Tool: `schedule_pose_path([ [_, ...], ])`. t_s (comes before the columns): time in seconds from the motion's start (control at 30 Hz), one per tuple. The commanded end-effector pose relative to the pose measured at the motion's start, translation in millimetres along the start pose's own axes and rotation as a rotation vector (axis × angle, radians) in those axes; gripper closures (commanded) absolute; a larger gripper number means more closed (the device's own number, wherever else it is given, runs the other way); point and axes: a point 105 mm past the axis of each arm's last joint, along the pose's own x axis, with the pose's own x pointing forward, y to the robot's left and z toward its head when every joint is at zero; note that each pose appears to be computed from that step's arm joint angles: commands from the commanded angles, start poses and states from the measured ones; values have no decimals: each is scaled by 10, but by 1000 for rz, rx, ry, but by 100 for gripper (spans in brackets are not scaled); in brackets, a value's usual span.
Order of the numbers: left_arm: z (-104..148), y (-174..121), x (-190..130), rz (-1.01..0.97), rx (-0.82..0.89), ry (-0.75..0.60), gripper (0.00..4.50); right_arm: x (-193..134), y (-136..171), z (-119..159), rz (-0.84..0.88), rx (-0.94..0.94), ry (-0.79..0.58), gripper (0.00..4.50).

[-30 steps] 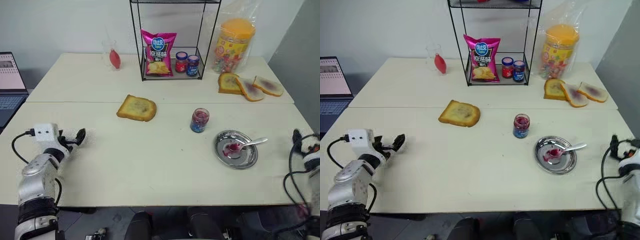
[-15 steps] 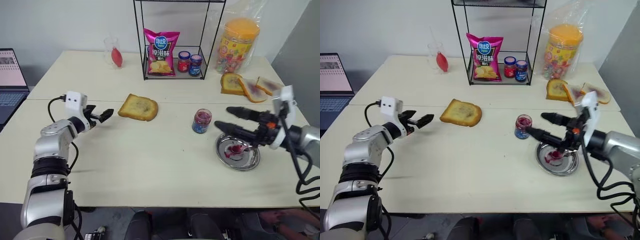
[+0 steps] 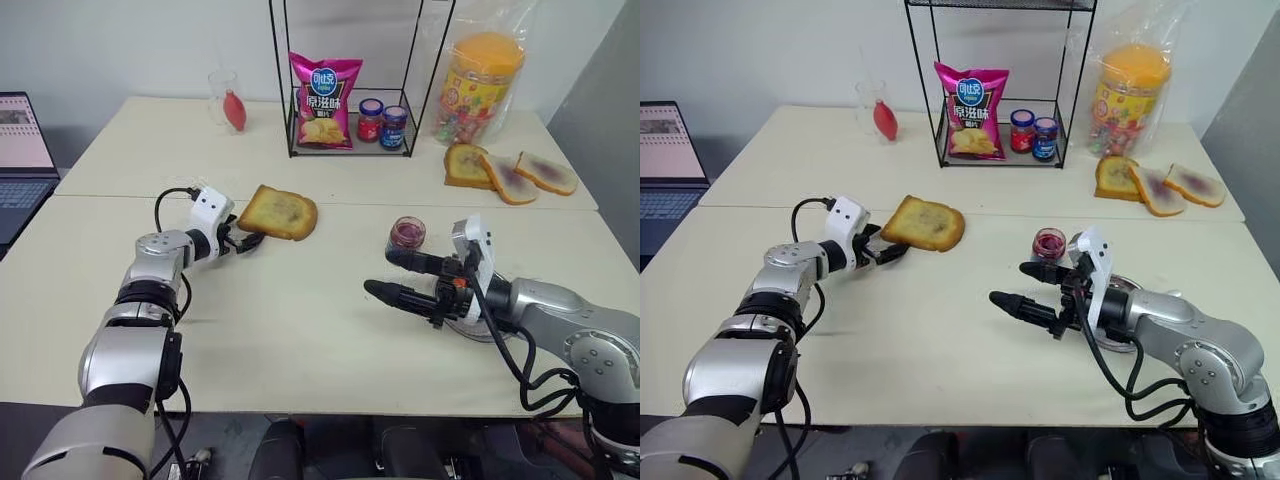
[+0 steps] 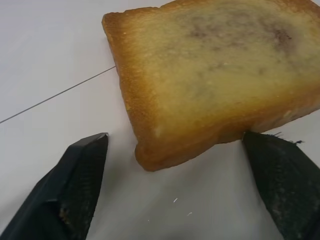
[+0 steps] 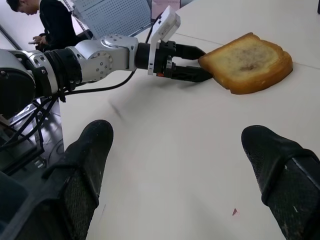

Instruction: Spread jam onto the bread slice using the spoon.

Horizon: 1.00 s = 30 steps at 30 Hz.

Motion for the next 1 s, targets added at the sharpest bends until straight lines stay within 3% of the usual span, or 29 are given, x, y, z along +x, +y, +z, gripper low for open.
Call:
schedule_pose_path([
  [0.03,105,-25,37,-16,19,-26,117,-1,28,175,-13,-49,-57,0],
  [0.67,236,-196,80,-131,63,-78,444,-7,11,148,-32,-50,-68,0],
  [1.0,-57,-835,-321,-617,275,38,444,-19,21,95,-10,-42,-60,0],
])
